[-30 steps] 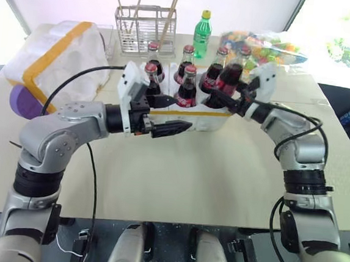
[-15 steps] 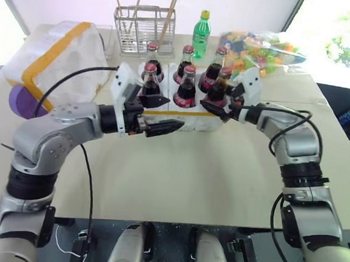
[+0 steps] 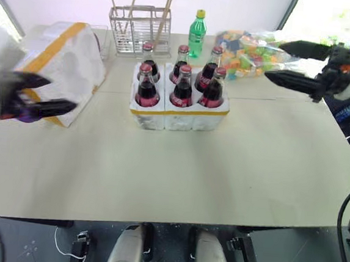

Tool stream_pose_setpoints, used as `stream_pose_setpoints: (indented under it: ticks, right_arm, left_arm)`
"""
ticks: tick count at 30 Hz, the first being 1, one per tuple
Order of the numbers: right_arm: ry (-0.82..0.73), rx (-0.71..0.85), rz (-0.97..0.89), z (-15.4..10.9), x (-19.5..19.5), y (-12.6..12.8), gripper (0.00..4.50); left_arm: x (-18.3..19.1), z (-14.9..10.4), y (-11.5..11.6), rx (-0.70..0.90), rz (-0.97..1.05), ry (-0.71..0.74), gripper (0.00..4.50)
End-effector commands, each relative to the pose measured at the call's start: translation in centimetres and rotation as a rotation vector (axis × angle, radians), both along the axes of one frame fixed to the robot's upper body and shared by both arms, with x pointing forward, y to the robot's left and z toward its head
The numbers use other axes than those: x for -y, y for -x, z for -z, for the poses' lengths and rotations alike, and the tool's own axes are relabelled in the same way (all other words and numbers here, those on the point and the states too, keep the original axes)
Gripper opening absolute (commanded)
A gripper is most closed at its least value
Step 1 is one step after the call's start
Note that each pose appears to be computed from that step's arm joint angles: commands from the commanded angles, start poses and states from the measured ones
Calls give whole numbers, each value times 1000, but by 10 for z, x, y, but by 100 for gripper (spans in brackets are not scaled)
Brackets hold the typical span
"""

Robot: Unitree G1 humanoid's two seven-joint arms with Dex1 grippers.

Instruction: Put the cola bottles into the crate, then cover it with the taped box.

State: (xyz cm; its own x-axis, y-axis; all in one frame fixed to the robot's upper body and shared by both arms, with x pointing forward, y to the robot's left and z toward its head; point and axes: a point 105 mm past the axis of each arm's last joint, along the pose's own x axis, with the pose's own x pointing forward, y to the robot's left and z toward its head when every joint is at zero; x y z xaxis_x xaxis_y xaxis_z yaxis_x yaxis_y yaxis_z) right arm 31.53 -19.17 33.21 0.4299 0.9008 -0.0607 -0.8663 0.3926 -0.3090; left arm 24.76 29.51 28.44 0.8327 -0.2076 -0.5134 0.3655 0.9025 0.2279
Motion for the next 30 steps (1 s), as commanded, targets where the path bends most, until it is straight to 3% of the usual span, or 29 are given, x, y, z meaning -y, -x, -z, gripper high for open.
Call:
stream_pose_setpoints:
  ticks: [1, 7, 13, 24, 27, 30]
  right_arm:
    - [14, 56, -117, -12, -17, 16, 441]
    - [52, 69, -185, -10, -29, 25, 441]
    - [58, 94, -176, -17, -32, 30, 441]
    - [48, 104, -134, -14, -31, 39, 441]
    - [45, 107, -117, -13, -31, 38, 450]
    - [49, 113, -106, -14, -31, 39, 450]
  left_arm:
    - [-40, -9, 0, 15, -173, -39, 450]
    - [-81, 11, -19, -27, -275, -87, 450]
    - [-89, 39, -49, -69, -250, -74, 450]
    - [-95, 60, -95, -112, -233, -22, 450]
    - [-95, 62, -99, -132, -225, -9, 361]
    - [-93, 62, -101, -142, -218, 11, 208]
